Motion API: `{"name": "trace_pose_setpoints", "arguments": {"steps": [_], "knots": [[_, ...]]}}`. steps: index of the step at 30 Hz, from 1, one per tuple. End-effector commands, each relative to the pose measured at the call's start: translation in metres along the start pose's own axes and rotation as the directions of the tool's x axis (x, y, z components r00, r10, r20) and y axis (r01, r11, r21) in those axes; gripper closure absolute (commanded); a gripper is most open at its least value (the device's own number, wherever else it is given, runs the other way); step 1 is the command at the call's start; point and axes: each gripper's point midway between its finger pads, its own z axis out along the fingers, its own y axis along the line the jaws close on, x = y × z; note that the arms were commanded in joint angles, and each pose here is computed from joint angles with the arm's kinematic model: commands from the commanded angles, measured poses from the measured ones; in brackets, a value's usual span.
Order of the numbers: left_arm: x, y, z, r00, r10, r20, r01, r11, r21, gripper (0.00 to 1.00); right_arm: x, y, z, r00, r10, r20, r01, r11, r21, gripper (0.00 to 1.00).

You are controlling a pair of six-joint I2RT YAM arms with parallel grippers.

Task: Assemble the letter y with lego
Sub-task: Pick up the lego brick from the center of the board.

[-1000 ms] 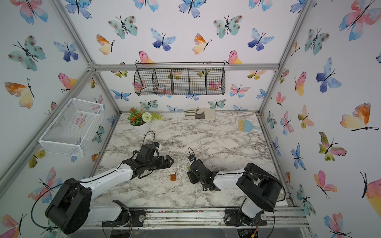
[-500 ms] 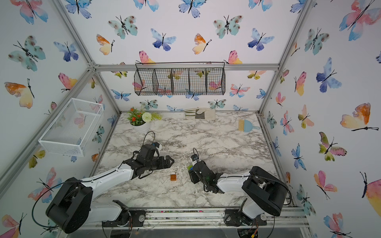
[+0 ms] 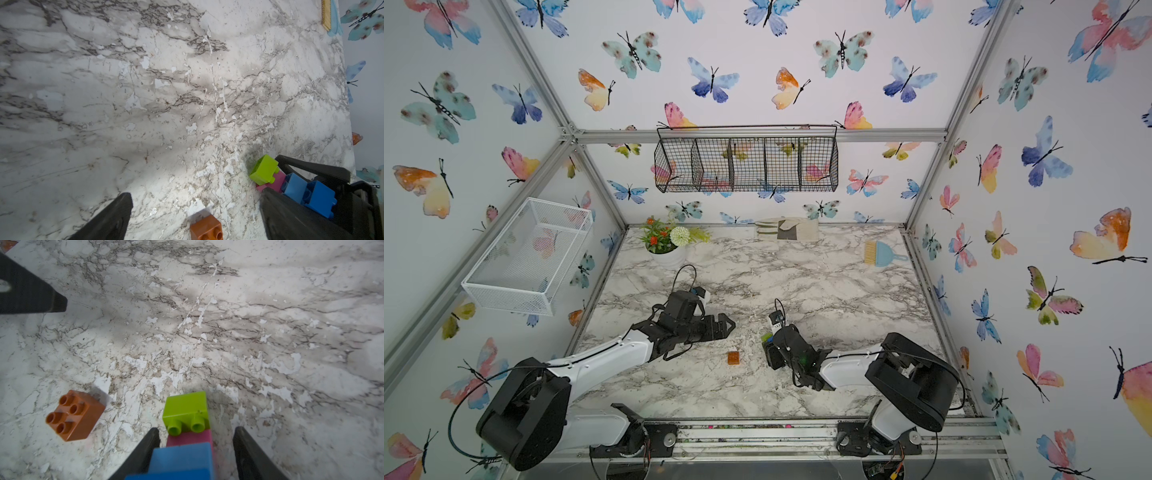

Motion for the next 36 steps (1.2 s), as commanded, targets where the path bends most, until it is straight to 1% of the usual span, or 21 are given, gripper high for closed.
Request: {"name": "trace_pose_setpoints", "arguments": {"steps": [1, 5, 22, 36], "knots": [[-0.001, -0.001, 0.0, 1.0, -0.003, -0.006, 0.003, 1.0, 0.006, 0.03, 0.008, -0.001, 0.003, 1.0, 0.012, -0.009, -0.012, 1.0, 0.004, 0.4], [-0.003, 0.0, 0.0, 1.0, -0.003, -0.004, 0.003, 1.0, 0.003, 0.03, 0.01, 0.0, 0.007, 1.0, 0.009, -0.025, -0.009, 1.0, 0.002, 0.42], [0.0, 0.0, 0.001, 1.0, -0.006, -0.01, 0.006, 1.0, 0.007, 0.03, 0.011, 0.002, 0.013, 0.999, 0.006, -0.032, -0.006, 1.0, 0.0, 0.44], [0.001, 0.0, 0.002, 1.0, -0.011, -0.013, 0.011, 1.0, 0.009, 0.03, 0.008, 0.003, 0.017, 1.0, 0.004, -0.019, -0.004, 1.0, 0.0, 0.46]]}}
